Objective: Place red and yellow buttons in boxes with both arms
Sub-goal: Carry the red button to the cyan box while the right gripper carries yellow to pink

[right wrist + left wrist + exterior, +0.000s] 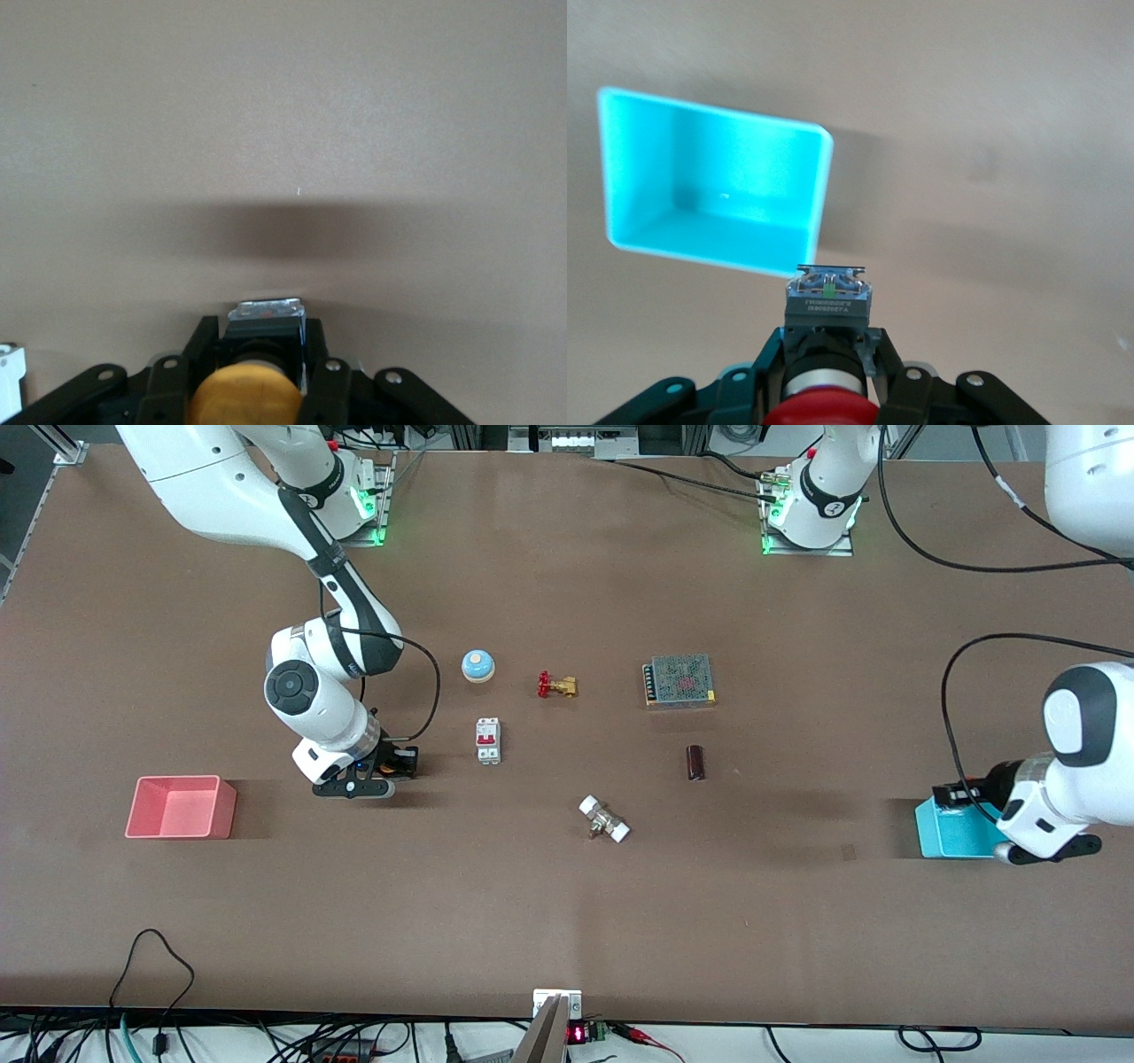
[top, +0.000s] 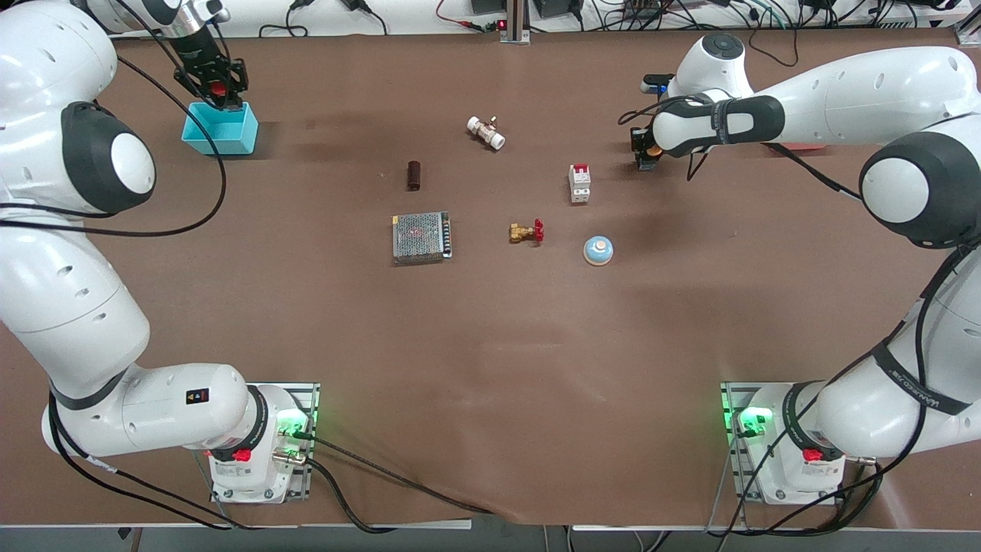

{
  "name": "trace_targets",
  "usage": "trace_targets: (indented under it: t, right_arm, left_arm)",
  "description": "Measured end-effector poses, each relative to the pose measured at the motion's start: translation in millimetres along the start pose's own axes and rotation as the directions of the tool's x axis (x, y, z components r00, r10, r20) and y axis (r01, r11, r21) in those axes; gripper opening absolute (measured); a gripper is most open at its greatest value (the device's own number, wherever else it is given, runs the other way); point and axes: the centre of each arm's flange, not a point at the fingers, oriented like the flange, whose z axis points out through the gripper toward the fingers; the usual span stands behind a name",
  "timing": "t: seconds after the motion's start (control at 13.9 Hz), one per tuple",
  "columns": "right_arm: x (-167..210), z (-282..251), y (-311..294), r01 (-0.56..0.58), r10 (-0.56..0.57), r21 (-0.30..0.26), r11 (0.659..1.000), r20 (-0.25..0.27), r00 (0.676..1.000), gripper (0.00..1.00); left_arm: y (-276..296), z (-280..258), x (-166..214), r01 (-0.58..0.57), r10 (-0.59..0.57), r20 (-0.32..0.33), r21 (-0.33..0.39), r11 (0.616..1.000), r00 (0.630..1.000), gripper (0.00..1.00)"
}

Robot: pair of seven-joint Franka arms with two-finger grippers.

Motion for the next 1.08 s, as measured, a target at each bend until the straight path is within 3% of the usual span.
trace_targets:
  t: [0.14,0.29,0.58,0.79,1.08]
  right_arm:
    - [10.1,-26.6,5.5,0.045,-0.045,-0.011,0.999,0.000,0.999,0.44]
    - [25.1,-94.1,37.5,0.105,-0.104,-0.040,0.994,0.034,0.994,0.44]
    - [30.3,-236.7,168.2,0.201,-0.199,-0.078,0.976,0.033,0.979,0.44]
    - [31.2,-228.4,265.1,0.277,-0.274,-0.074,0.958,0.041,0.961,0.44]
    - [49.8,-162.9,307.3,0.294,-0.295,-0.078,0.953,-0.003,0.955,0.44]
  left_arm:
    - [-15.4,9.7,18.4,0.018,-0.018,-0.013,0.002,1.000,1.000,0.42]
    - [-26.4,23.6,30.0,0.032,-0.032,-0.022,0.010,0.999,0.999,0.42]
    - [-59.7,57.7,37.4,0.006,-0.006,0.008,0.008,1.000,1.000,0.42]
    - [-73.4,73.8,40.6,-0.019,0.019,0.010,0.005,1.000,1.000,0.42]
    - [-73.5,86.9,47.7,-0.043,0.043,-0.020,0.008,0.999,0.999,0.42]
